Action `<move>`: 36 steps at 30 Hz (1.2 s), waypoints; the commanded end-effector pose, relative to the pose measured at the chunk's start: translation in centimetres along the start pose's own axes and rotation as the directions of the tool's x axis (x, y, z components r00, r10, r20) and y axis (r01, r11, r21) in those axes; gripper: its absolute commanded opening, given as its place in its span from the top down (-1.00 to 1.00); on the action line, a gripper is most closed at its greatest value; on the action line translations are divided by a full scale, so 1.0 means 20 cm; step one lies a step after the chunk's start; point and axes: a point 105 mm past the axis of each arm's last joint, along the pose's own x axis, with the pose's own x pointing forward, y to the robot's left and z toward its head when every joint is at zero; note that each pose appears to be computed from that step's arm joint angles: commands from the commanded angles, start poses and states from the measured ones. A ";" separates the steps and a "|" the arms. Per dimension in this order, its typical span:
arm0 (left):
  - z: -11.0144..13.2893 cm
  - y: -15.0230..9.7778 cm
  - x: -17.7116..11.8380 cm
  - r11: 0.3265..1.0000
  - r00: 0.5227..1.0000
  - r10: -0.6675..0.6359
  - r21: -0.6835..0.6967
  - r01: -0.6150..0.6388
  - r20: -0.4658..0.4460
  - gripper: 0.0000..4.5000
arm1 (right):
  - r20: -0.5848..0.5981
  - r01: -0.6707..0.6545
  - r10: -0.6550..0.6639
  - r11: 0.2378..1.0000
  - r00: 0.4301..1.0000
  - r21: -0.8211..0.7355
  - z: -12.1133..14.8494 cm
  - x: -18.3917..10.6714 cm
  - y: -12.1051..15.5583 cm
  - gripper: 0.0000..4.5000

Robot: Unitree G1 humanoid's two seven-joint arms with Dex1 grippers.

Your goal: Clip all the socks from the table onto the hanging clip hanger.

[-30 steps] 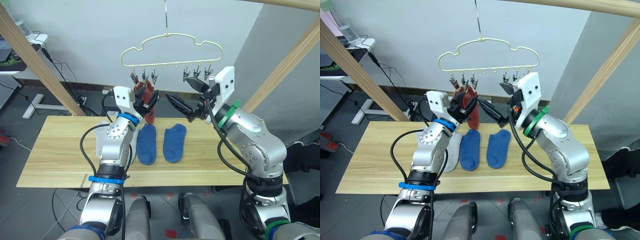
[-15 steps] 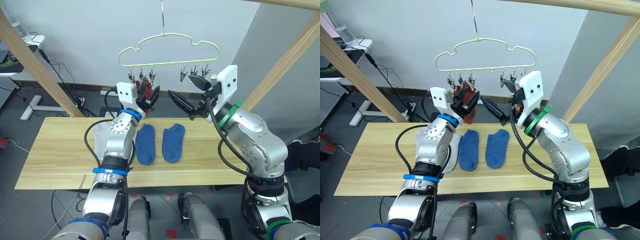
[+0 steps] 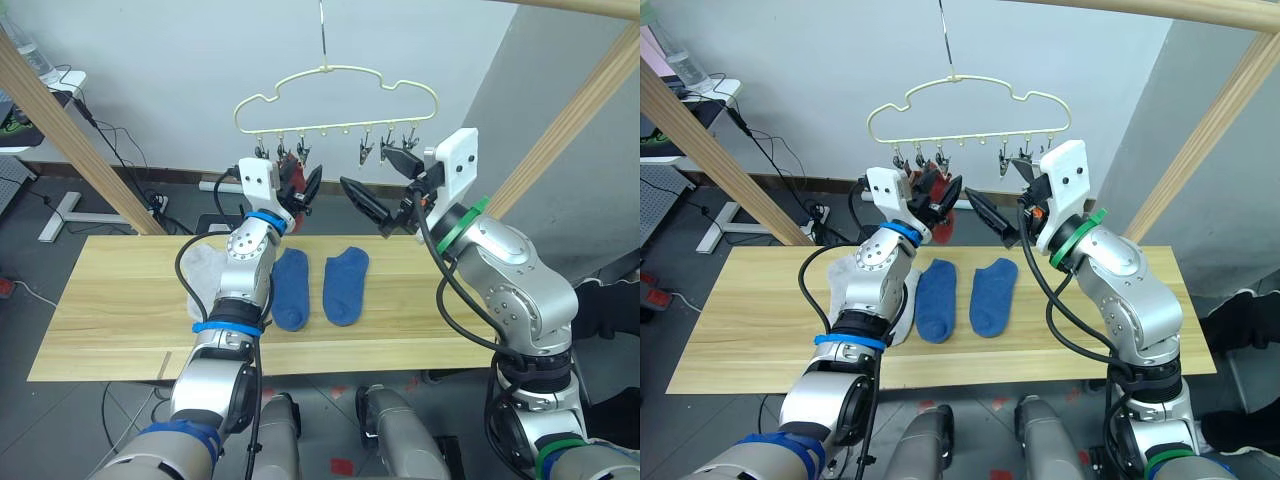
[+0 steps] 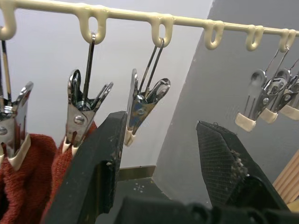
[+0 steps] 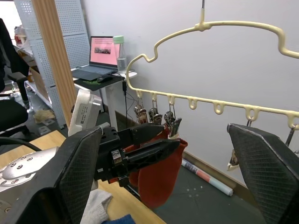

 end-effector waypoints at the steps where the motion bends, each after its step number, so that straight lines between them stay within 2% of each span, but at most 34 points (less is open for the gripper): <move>1: 0.10 0.00 0.04 1.000 0.997 -0.005 0.020 0.003 0.072 -0.16 | 0.063 -0.013 0.016 0.999 0.998 -0.045 0.09 -0.01 0.02 -1.00; 17: 0.17 -0.03 0.09 1.000 0.993 -0.023 0.021 0.021 0.114 -0.16 | 0.057 -0.004 0.007 0.999 0.998 -0.045 0.08 -0.01 0.01 -1.00; 36: 0.18 -0.07 0.12 0.999 0.993 -0.049 0.013 0.048 0.112 -0.16 | 0.065 0.001 0.003 0.998 0.998 -0.055 0.09 0.01 0.01 -1.00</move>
